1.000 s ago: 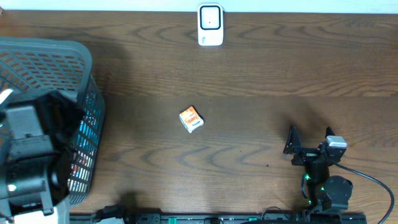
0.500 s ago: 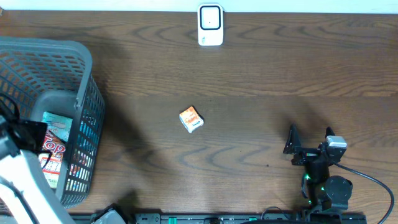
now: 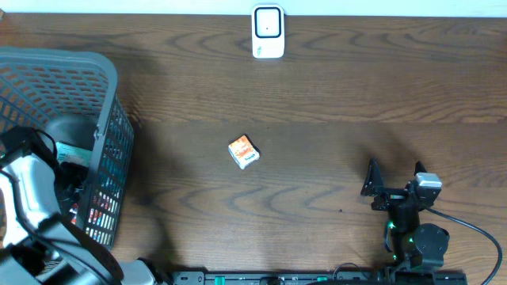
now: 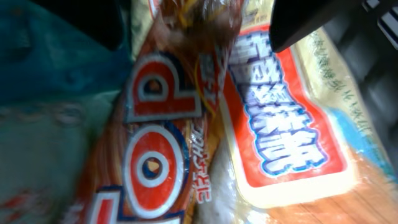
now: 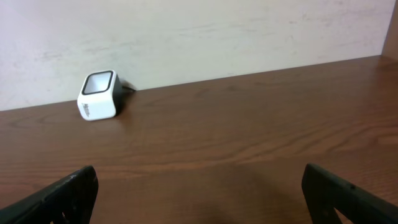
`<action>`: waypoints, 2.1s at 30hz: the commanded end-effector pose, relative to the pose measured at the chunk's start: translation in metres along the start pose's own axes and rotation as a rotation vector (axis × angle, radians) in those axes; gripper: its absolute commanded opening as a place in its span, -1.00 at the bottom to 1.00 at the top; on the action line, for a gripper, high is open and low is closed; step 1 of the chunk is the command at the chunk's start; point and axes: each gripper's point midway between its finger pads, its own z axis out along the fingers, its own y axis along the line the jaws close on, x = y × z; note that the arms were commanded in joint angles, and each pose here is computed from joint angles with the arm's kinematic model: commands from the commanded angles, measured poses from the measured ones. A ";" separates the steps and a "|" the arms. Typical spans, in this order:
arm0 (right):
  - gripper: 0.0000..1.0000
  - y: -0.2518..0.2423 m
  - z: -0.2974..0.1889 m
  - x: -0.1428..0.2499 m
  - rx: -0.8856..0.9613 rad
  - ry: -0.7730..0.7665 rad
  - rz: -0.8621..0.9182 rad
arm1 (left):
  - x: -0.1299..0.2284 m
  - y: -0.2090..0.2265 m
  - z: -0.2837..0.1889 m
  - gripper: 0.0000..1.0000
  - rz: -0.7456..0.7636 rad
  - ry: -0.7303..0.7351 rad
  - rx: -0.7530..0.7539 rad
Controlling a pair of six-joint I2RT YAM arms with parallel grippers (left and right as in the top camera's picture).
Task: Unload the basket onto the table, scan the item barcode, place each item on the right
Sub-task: 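Return the left gripper into the basket and grasp the red TOP bar, then carry the red TOP bar out and set it beside the snack pack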
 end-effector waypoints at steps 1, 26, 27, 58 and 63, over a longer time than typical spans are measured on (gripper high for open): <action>0.98 0.001 0.000 0.001 -0.004 0.003 -0.012 | 0.006 0.000 0.018 0.25 0.030 0.068 -0.020; 0.99 0.001 0.000 0.001 -0.004 0.003 -0.012 | 0.014 -0.052 -0.200 -0.85 0.104 -0.403 0.646; 0.99 0.001 0.000 0.001 -0.004 0.003 -0.012 | 0.023 -0.060 -0.220 -0.85 0.149 -0.443 0.731; 0.99 0.001 0.000 0.001 -0.004 0.003 -0.012 | 0.330 -0.279 -0.097 -0.85 0.954 -0.204 0.651; 0.99 0.001 0.000 0.001 -0.004 0.003 -0.012 | 0.359 -0.297 -0.058 -0.85 0.958 -0.080 0.660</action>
